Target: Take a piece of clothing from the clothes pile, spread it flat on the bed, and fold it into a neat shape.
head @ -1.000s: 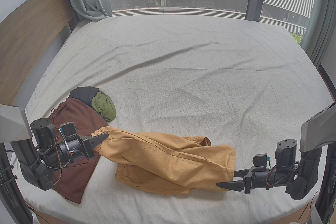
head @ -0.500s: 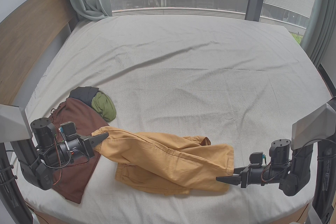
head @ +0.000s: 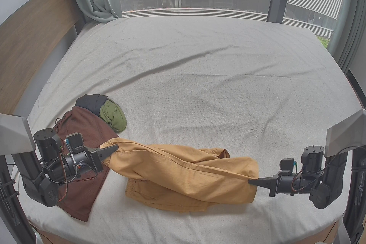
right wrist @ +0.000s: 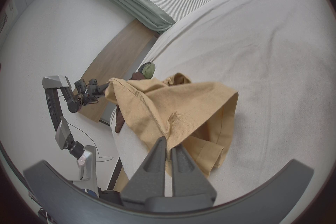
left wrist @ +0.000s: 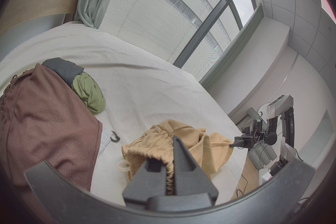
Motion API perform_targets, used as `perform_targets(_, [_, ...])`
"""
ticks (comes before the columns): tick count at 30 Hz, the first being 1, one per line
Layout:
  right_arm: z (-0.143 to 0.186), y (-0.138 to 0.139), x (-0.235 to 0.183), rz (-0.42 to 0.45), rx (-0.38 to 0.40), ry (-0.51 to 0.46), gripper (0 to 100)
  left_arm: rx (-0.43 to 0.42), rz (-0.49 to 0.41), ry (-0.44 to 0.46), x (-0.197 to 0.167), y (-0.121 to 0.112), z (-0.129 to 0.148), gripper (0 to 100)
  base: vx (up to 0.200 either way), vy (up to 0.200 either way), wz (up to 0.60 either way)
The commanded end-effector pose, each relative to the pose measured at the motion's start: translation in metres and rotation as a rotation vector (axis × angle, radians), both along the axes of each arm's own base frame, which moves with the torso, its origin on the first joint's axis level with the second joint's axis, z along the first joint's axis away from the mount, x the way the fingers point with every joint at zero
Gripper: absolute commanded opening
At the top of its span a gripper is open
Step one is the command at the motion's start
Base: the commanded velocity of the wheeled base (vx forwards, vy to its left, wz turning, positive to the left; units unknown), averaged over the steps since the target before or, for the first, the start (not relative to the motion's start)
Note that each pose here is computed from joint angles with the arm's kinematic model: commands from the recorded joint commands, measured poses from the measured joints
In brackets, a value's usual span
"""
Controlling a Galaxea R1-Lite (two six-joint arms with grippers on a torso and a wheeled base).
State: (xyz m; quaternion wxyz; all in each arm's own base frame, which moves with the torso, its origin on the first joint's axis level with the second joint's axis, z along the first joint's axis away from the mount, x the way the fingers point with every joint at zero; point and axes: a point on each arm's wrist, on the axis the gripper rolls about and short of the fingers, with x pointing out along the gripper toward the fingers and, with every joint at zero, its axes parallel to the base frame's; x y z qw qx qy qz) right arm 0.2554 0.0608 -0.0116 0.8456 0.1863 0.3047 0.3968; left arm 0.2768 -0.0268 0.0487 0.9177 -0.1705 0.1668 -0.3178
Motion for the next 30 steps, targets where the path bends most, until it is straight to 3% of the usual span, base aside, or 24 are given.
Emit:
perform_targets(1, [0.018, -0.009, -0.002, -0.010, 0.024, -0.051, 0, -0.001, 0.005, 0.003, 0.001, 0.001, -0.001, 0, 0.000, 0.000, 0.00])
perform_targets(11, [0.012, -0.004, 0.005, 0.053, 0.055, -0.043, 0, 0.000, 0.007, 0.004, 0.002, 0.002, -0.002, 0, 0.000, 0.000, 0.00])
perform_targets(12, [0.011, -0.002, 0.005, 0.063, 0.058, -0.039, 100, 0.000, 0.006, 0.005, 0.002, 0.001, -0.002, 0, 0.000, 0.000, 0.00])
perform_targets(22, [-0.009, 0.024, 0.004, 0.153, 0.055, 0.023, 100, 0.000, 0.007, 0.002, 0.002, 0.002, -0.002, 0, 0.000, 0.000, 0.00])
perform_targets(30, [-0.009, 0.027, 0.006, 0.164, 0.057, 0.012, 100, 0.000, 0.007, 0.002, 0.002, 0.002, -0.002, 0, 0.000, 0.000, 0.00])
